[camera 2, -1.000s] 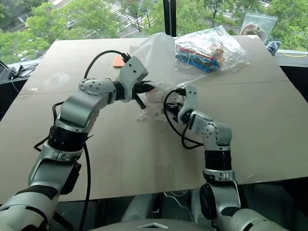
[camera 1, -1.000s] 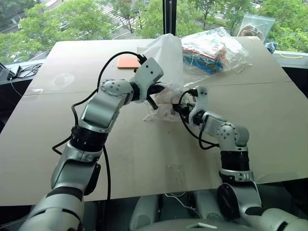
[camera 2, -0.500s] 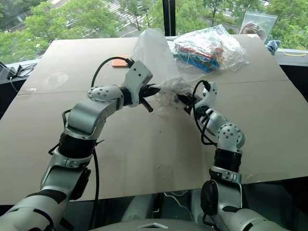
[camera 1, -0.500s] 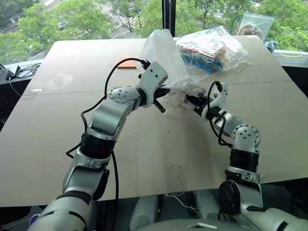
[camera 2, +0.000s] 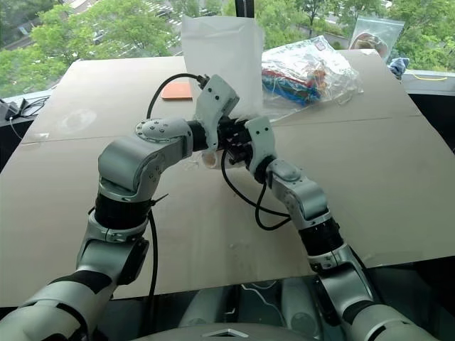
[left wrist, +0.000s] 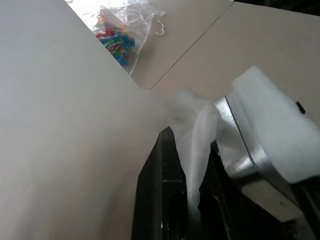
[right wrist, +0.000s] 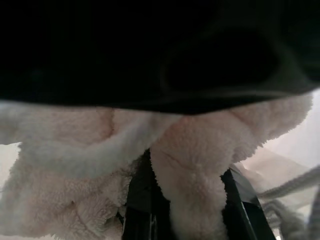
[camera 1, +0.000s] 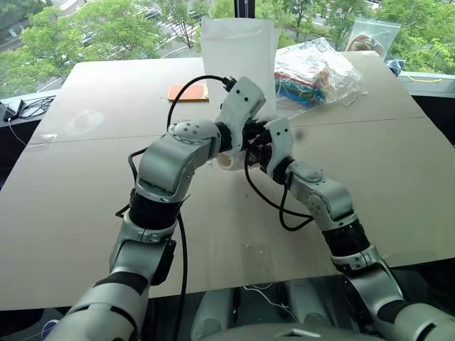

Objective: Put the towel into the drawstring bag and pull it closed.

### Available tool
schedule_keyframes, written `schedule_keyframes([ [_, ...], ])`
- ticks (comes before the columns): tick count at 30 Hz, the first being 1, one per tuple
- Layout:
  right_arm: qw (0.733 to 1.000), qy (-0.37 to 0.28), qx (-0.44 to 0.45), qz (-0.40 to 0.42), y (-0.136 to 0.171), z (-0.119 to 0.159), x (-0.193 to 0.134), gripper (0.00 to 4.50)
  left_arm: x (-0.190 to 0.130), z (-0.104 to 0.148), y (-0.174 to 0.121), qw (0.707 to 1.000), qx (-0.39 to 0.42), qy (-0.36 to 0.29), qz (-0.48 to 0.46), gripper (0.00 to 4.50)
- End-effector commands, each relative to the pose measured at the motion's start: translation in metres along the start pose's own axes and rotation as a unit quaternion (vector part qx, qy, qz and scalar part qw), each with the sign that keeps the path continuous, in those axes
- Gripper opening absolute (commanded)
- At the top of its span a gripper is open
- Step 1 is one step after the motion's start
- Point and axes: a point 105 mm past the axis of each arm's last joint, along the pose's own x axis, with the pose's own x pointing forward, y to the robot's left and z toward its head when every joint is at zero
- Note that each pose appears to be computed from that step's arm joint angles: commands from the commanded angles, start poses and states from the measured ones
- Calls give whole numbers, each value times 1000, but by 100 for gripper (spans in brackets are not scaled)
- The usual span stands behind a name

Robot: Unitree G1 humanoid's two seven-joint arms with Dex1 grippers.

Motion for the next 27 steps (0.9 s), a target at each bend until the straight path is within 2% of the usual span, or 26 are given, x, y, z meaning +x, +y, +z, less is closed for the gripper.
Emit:
schedule_keyframes([
  [1, 987, -86, 135, 27, 1, 38, -6, 4, -8, -5, -8, 1000, 9, 5, -13, 0],
  [7, 966, -123, 228, 22, -18, 51, -18, 4, -15, -24, -5, 999, -3, 33, -1, 0],
  [11, 964, -102, 242, 34, -18, 42, -27, 4, -14, -20, 7, 999, -40, 22, 27, 0],
  [15, 959, -107, 261, 22, -26, 39, -37, 4, -16, -18, 15, 997, -64, 22, 33, 0],
  [18, 964, -90, 248, 21, -28, 35, -45, 4, -15, -11, 15, 995, -93, 12, 20, 0],
  [20, 978, -57, 200, 26, -25, 30, -53, 4, -14, -5, 13, 994, -108, 4, 5, 0],
  [22, 987, -14, 159, 23, -26, 21, -60, 4, -12, 2, 11, 986, -165, -9, -10, 0],
  [25, 992, 18, 126, 19, -29, 16, -68, 4, -13, 4, 8, 984, -178, 4, -24, 0],
  [27, 992, 38, 116, 23, -29, 15, -76, 4, -15, 3, -5, 977, -198, 34, -68, 0],
])
